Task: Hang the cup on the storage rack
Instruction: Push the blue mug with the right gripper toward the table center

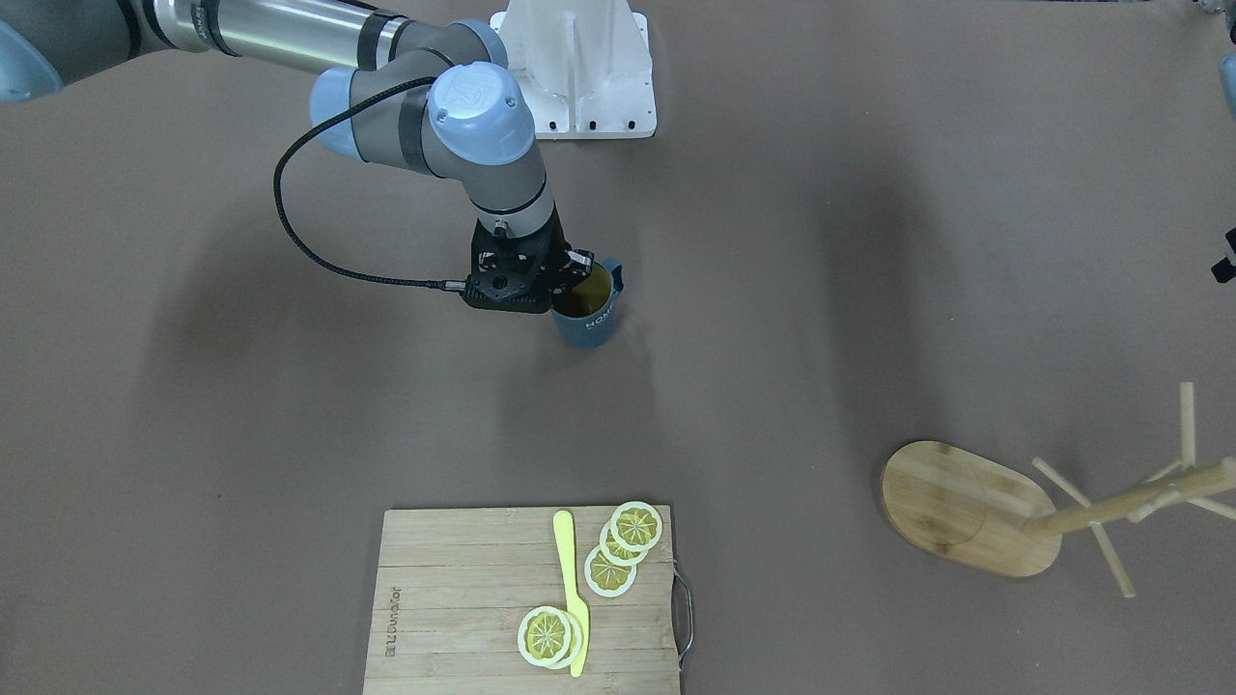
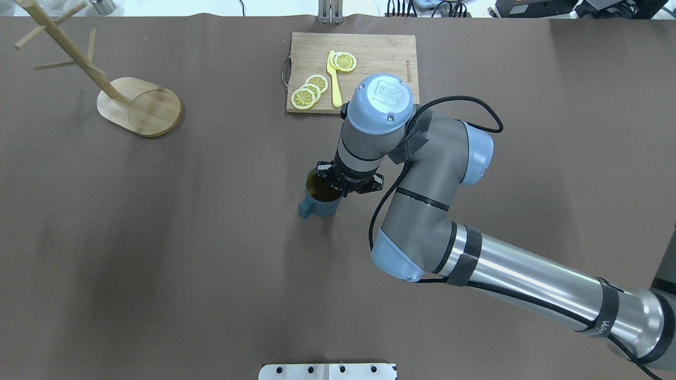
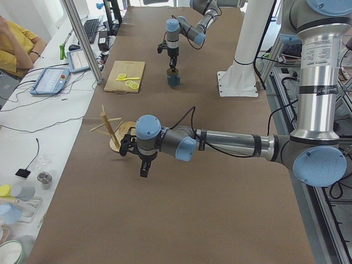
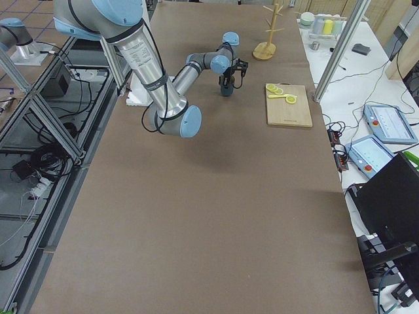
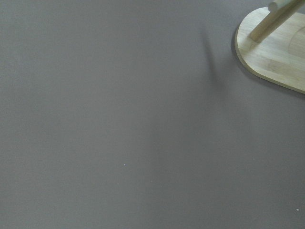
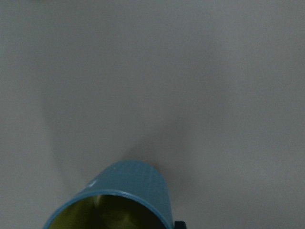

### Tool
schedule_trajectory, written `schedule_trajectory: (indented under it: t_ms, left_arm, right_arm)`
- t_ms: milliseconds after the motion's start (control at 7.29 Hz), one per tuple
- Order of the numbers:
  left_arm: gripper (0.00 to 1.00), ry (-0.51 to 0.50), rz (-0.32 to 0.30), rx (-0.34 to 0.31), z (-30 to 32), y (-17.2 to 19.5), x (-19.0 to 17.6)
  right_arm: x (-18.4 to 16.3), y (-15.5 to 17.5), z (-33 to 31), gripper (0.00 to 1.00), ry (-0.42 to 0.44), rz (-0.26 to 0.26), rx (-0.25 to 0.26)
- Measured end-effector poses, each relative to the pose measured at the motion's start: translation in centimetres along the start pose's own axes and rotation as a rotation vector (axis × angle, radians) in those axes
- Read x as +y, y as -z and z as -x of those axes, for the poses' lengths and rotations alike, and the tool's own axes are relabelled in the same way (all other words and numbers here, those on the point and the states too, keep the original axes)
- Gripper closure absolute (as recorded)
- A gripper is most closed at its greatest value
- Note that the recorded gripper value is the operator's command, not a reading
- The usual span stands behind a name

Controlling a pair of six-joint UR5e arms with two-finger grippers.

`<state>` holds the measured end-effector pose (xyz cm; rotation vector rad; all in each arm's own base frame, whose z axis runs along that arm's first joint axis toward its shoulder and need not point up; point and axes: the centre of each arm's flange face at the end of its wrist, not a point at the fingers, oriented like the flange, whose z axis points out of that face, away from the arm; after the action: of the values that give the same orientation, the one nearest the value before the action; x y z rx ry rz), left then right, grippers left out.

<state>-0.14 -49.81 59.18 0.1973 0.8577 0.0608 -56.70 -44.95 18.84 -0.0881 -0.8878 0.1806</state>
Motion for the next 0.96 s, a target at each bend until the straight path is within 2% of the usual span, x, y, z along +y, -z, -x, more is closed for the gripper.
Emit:
schedule_trajectory:
  t_ms: [275, 549, 686, 961]
  left_arm:
    - [0.02, -0.047, -0.015, 0.017, -1.1, -0.5, -0.2]
    - [0.02, -0.106, -0.013, 0.095, -4.7, -1.7, -0.4]
    - [0.02, -0.128, -0.038, 0.145, -8.1, -2.3, -0.6]
    - [0.03, -0.18, -0.153, 0.273, -16.1, -4.0, 0.2]
  right_arm:
    - [0.5, 0.1, 0.2, 0.0, 0.001, 0.001, 0.004]
    - [-0.1, 2.2, 0.0, 0.0, 0.001, -0.003, -0.027]
    - [-2.2, 4.1, -1.4, 0.0, -0.018, -0.004, -0.045]
    - [-8.7, 7.3, -7.6, 0.0, -0.029, -0.01, -0.049]
